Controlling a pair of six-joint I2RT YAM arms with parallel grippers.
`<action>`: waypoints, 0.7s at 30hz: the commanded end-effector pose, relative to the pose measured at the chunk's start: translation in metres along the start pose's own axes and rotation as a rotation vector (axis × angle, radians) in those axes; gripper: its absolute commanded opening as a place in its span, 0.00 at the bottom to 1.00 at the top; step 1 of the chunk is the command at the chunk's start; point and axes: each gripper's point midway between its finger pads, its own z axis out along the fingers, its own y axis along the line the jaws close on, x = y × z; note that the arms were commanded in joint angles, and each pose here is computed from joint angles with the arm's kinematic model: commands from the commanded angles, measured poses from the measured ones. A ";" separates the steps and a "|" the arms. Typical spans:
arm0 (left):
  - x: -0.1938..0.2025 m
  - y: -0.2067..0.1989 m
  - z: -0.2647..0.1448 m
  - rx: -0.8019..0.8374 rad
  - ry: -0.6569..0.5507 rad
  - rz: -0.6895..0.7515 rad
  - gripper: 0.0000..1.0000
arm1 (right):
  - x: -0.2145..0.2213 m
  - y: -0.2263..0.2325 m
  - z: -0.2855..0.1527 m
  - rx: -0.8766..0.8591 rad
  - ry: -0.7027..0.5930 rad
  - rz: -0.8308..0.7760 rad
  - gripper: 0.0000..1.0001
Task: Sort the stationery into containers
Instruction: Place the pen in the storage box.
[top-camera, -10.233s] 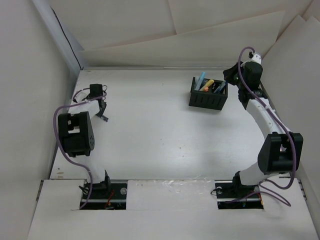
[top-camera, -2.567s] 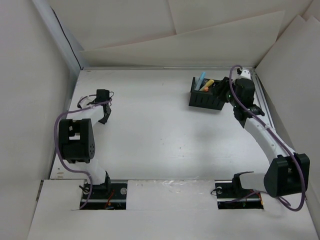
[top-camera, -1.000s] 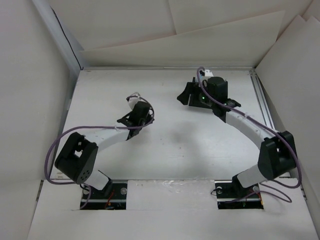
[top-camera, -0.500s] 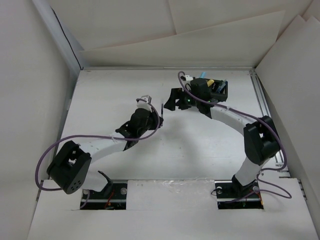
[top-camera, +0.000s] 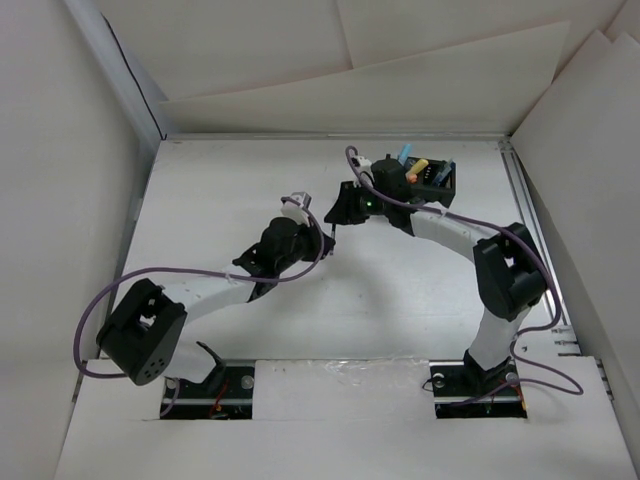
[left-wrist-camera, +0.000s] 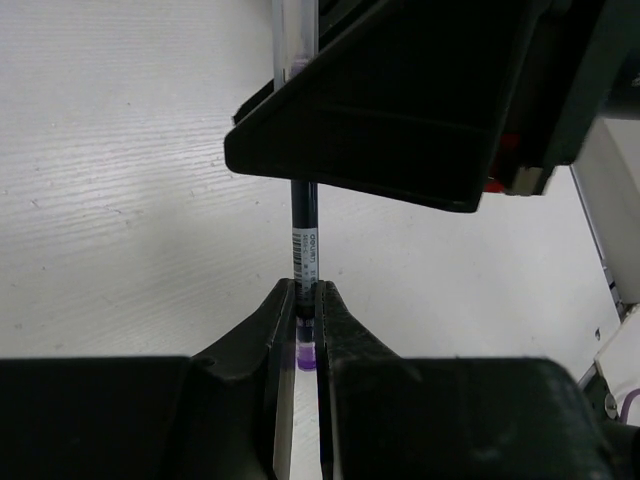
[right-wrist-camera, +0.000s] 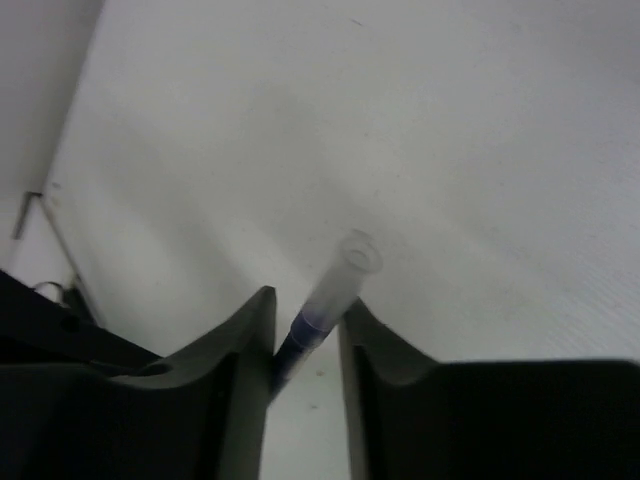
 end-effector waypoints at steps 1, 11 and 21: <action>-0.006 -0.014 0.003 0.074 -0.023 0.025 0.00 | -0.029 0.022 0.001 -0.096 -0.078 -0.052 0.29; -0.016 -0.023 -0.006 0.119 -0.071 0.036 0.53 | -0.052 0.006 -0.020 -0.020 -0.162 -0.018 0.03; -0.037 -0.031 -0.030 0.141 -0.159 0.045 0.78 | -0.152 -0.078 -0.137 0.296 -0.546 0.110 0.01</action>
